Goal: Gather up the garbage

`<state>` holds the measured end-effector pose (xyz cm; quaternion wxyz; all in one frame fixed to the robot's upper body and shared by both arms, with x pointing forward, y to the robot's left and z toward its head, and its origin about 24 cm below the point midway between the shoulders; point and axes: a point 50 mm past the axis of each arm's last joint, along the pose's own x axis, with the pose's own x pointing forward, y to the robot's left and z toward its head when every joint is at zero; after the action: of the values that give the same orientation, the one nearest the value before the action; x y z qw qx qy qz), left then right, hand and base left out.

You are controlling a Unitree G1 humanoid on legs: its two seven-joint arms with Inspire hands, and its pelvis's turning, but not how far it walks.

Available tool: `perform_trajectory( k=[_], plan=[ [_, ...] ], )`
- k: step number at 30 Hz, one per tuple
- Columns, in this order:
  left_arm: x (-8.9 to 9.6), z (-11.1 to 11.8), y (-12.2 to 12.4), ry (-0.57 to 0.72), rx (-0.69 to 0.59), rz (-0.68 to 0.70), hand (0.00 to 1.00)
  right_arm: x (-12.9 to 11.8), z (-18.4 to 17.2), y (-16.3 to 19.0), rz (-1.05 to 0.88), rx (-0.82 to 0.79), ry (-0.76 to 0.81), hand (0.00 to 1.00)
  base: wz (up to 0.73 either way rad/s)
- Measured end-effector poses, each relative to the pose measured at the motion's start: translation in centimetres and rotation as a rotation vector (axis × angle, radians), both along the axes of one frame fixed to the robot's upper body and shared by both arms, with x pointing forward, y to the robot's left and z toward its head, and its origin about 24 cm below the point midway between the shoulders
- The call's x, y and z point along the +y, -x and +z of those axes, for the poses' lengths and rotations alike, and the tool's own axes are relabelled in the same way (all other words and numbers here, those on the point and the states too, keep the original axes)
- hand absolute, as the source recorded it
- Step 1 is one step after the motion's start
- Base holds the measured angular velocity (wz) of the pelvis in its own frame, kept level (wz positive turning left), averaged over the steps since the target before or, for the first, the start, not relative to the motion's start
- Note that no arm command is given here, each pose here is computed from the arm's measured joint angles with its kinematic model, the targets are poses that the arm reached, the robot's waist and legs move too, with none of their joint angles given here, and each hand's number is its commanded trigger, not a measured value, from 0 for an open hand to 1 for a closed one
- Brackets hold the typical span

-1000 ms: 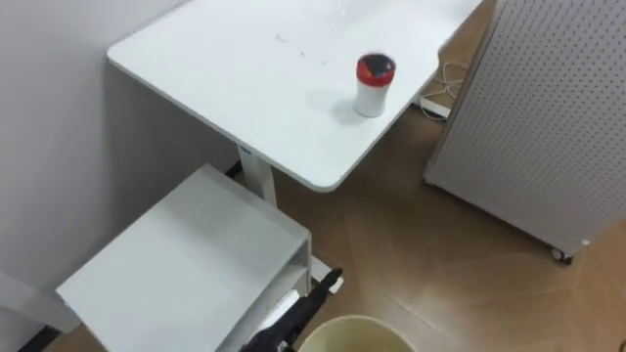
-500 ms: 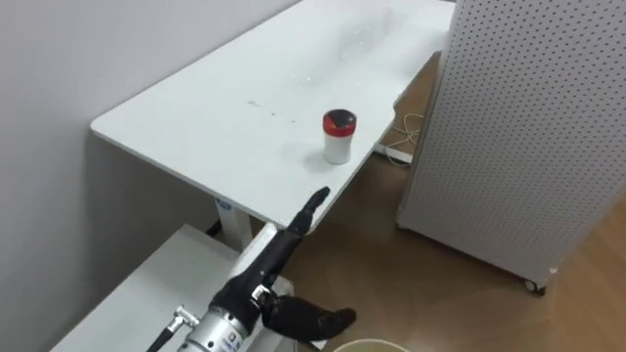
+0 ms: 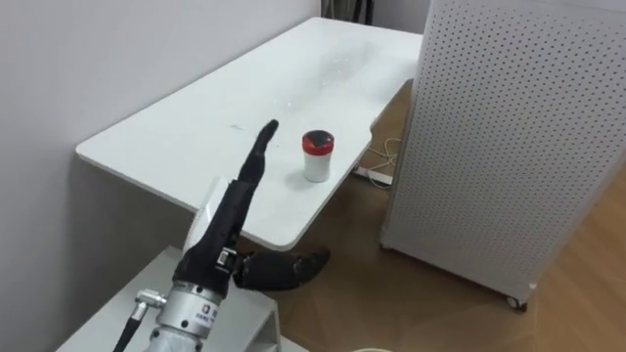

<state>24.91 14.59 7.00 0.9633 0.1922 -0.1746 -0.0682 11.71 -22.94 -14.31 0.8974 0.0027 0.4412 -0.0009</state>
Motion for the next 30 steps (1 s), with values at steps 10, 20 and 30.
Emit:
perform_trajectory(
  k=[10,20,30],
  plan=[
    [2.0,-0.7,1.1,0.049,0.010,0.119,0.00,-0.3,0.0,0.3,0.003,0.005,0.010,1.00,-0.42],
    [3.1,-0.7,1.6,0.099,-0.030,0.228,0.00,-0.5,0.6,-0.6,0.040,-0.023,0.042,1.00,-0.31],
    [3.5,-1.1,1.9,0.142,-0.004,0.239,0.00,-0.4,0.7,-0.6,0.062,-0.028,0.076,1.00,0.00]
  ],
)
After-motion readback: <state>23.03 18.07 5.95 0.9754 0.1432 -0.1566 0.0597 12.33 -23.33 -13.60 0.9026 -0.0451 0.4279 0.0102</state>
